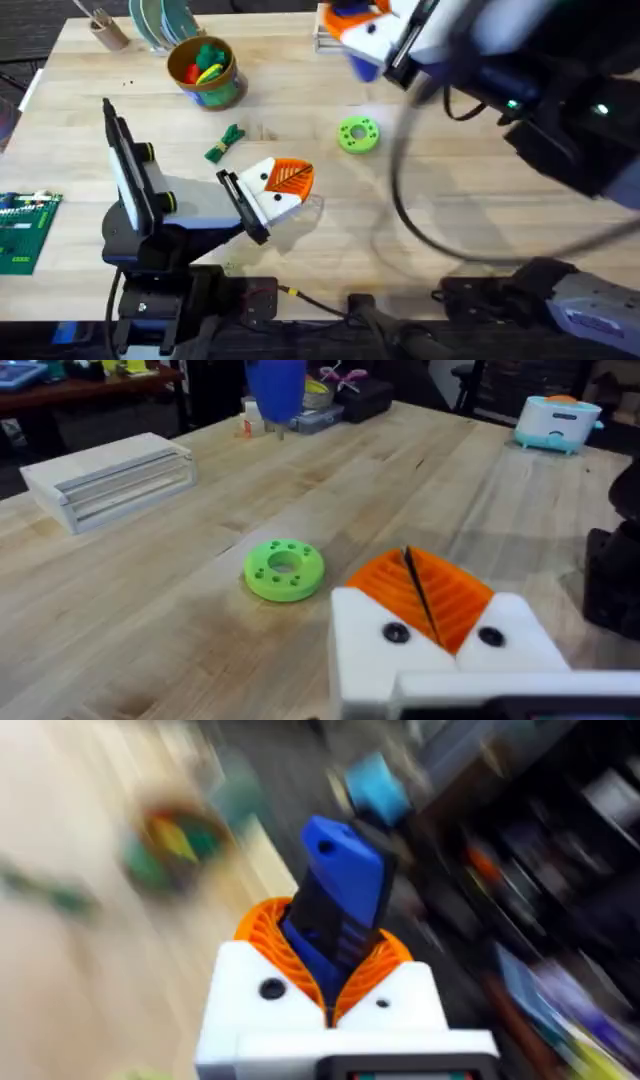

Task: Pick up the gripper from the table and insert it into the empty holder that is missing its gripper. Then pick up a screw, insert it into the mounting hole, and use the screwdriver to tighten it. Finally, clean up the table by picking up the vegetable and placing it into the bucket.

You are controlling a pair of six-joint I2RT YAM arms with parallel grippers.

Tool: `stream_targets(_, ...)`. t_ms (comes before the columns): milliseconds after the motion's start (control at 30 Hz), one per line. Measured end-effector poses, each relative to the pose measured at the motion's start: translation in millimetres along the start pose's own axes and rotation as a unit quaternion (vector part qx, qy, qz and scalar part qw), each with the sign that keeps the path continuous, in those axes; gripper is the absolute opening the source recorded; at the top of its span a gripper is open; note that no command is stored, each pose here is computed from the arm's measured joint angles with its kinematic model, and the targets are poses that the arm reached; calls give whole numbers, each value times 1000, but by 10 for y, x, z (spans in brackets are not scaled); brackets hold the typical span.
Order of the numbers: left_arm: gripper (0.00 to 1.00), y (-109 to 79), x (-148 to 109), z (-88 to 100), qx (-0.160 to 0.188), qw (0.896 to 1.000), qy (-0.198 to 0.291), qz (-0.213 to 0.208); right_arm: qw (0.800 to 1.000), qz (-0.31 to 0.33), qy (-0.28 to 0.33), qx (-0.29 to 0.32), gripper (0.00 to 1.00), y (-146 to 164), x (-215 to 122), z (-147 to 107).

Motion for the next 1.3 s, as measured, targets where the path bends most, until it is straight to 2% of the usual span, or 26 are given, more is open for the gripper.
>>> stream_targets(133,8,0,0,0,0,1000,0,0,982,-15,156,-109,28,-144,27,-897)
stream_targets(267,8,0,0,0,0,1000,0,0,940,-6,279,-195,28,-269,-55,-1647)
stream_targets(433,8,0,0,0,0,1000,0,0,895,38,379,-233,28,-181,-155,-2401)
stream_targets(533,8,0,0,0,0,1000,0,0,878,77,408,-239,28,10,-166,-2711)
stream_targets(733,8,0,0,0,0,1000,0,0,859,131,428,-247,36,308,-170,-3045)
stream_targets(767,8,0,0,0,0,1000,0,0,857,135,431,-248,129,327,-177,-3068)
stream_targets(867,8,0,0,0,0,1000,0,0,855,140,434,-249,573,344,-192,-3087)
stream_targets(900,8,0,0,0,0,1000,0,0,857,122,430,-255,959,251,-146,-3038)
stream_targets(1100,20,0,0,0,0,1000,0,0,857,122,431,-256,991,264,-131,-3004)
stream_targets(1300,196,0,0,0,1,1000,0,0,865,92,443,-217,991,285,-110,-2904)
Point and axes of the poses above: each hand's point on the last joint's axis, 136 mm out from that joint toward the fingers, its own x axis out along the fingers, its own y axis along the line the jaws close on, z = x × y, the point moved 1 cm from there along -x, back along the fingers, and after that the axes turned 4 degrees about -x, right-handed, at the moved point
